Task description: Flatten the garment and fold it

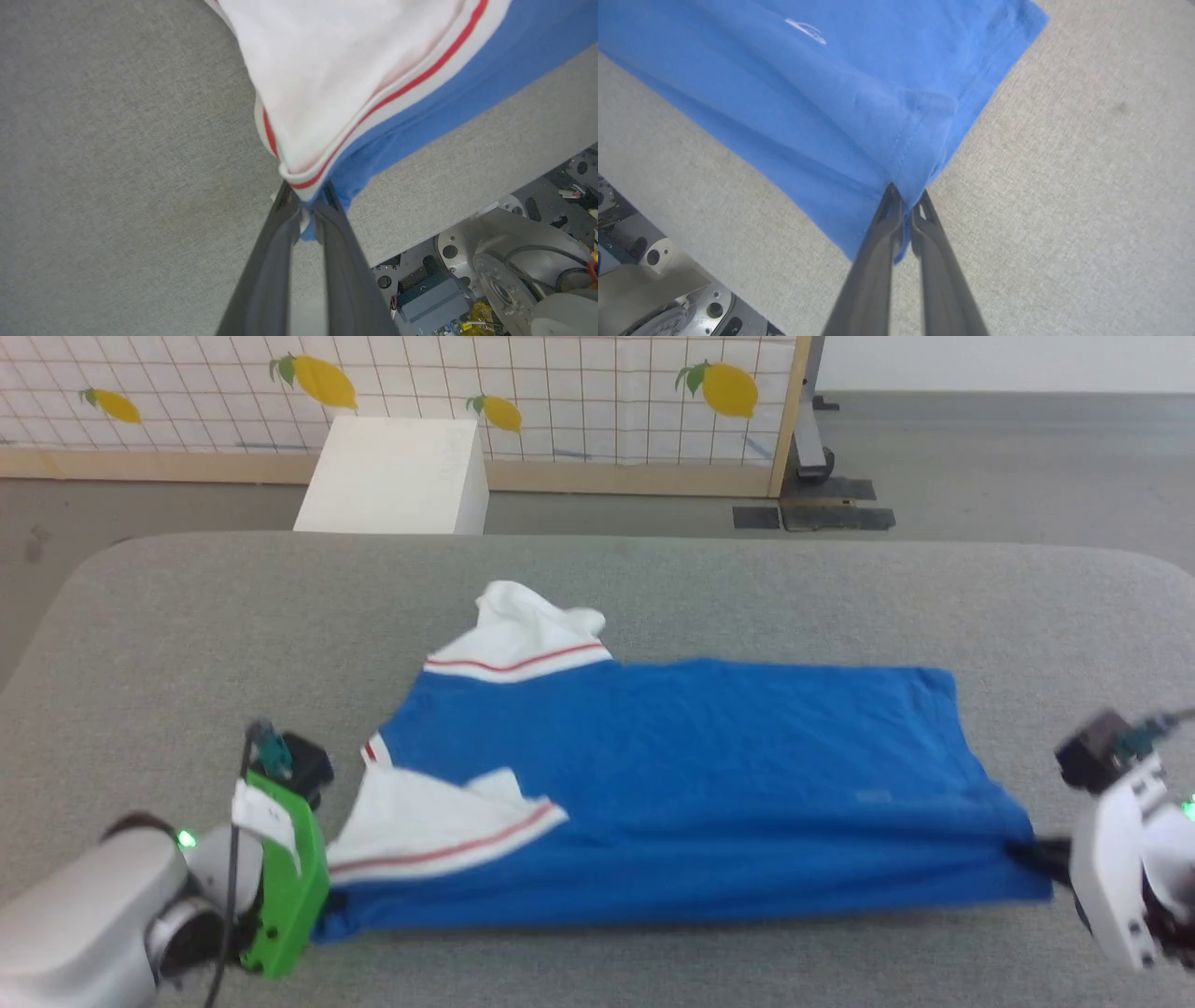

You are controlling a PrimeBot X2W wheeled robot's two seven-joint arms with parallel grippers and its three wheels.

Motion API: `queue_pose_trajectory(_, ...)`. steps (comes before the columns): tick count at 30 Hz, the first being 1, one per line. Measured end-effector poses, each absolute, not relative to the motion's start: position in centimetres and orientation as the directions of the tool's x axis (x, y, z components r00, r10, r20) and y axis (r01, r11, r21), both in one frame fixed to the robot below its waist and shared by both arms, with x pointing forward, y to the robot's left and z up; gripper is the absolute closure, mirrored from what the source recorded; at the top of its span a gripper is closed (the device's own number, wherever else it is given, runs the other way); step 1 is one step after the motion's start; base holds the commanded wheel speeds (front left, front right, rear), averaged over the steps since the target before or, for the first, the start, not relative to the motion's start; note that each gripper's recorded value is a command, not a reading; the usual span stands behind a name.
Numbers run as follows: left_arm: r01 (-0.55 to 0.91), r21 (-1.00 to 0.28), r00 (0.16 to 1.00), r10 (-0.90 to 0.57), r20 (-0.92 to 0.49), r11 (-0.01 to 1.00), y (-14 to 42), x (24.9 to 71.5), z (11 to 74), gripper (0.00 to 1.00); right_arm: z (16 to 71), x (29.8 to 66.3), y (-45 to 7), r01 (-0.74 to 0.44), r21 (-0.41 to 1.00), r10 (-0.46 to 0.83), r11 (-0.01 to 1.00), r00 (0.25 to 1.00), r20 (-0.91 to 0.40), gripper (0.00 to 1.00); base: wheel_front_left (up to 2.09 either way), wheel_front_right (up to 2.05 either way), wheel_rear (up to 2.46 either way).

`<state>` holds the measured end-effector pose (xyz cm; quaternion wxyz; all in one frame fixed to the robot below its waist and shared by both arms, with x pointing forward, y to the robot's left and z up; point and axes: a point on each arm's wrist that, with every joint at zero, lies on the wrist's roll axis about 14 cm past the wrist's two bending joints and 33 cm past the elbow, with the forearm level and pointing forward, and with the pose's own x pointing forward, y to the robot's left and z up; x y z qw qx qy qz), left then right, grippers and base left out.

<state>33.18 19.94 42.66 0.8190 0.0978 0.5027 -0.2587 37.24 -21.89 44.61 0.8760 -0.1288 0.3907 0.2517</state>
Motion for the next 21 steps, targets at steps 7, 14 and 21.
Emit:
queue_pose_trajectory(7, 0.467, -0.186, 0.266, -0.338, -0.903, 0.864, 19.5, 29.0, 39.2, 1.00, 40.5, 32.6, -22.9, -0.543, 0.033, 0.326, 0.839, 0.453, -0.830, 1.00, 0.00, 0.00, 0.00)
queue_pose_trajectory(14, 0.408, -0.212, 0.235, -0.326, -0.915, 0.888, 19.6, 28.5, 36.9, 1.00, 37.6, 31.3, -22.3, -0.487, 0.102, 0.332, 0.867, 0.412, -0.849, 1.00, 0.00, 0.00, 0.00)
queue_pose_trajectory(21, 0.461, -0.131, 0.344, -0.313, -0.885, 0.877, 19.9, 29.8, 37.8, 0.00, 39.1, 33.0, -21.5, -0.469, 0.105, 0.374, 0.877, 0.529, -0.762, 0.00, 0.00, 0.00, 0.00)
